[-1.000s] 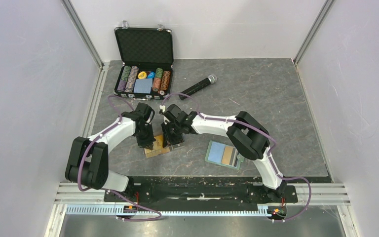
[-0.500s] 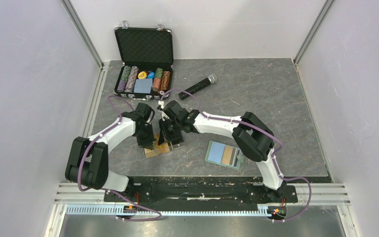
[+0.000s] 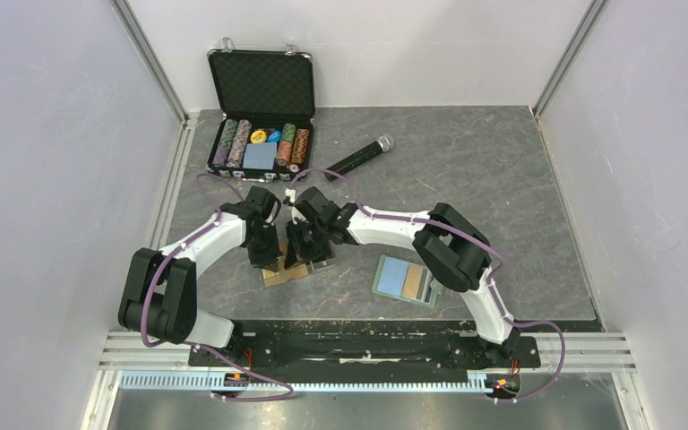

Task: Put the credit cards into the card holder
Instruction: Pick up the credit card from the storage box.

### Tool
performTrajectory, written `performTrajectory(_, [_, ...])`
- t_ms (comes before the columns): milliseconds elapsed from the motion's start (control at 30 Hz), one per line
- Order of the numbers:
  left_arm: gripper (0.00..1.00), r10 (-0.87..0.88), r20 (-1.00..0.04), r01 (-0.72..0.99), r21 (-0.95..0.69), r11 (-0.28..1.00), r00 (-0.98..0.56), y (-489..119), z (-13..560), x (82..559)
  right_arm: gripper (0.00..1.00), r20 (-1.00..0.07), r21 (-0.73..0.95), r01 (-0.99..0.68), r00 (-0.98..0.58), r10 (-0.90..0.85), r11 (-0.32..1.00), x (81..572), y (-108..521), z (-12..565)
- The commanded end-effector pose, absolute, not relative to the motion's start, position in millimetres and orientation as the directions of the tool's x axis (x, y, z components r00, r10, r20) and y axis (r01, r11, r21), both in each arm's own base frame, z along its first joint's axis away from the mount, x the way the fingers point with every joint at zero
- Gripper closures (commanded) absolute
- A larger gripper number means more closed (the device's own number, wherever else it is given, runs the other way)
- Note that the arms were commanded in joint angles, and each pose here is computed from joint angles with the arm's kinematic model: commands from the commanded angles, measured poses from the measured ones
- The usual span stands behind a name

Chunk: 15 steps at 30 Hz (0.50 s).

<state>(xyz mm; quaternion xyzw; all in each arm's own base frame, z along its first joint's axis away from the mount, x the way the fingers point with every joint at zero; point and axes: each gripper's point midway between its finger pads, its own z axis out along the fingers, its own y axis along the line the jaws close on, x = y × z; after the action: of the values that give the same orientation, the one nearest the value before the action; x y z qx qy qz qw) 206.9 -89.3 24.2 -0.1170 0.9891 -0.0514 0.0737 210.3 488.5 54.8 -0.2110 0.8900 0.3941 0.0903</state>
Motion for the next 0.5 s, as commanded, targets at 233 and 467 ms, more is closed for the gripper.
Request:
performTrajectory(233, [0.97, -0.260, -0.201, -0.248, -0.079, 0.965, -0.945, -81, 30, 221, 1.00, -0.423, 0.638, -0.495, -0.865, -0.269, 0.590, 226, 474, 102])
performTrajectory(467, [0.75, -0.257, -0.382, -0.185, -0.215, 0.959, -0.887, -96, 106, 255, 1.00, -0.489, 0.665, -0.506, -0.851, -0.192, 0.549, 232, 435, 167])
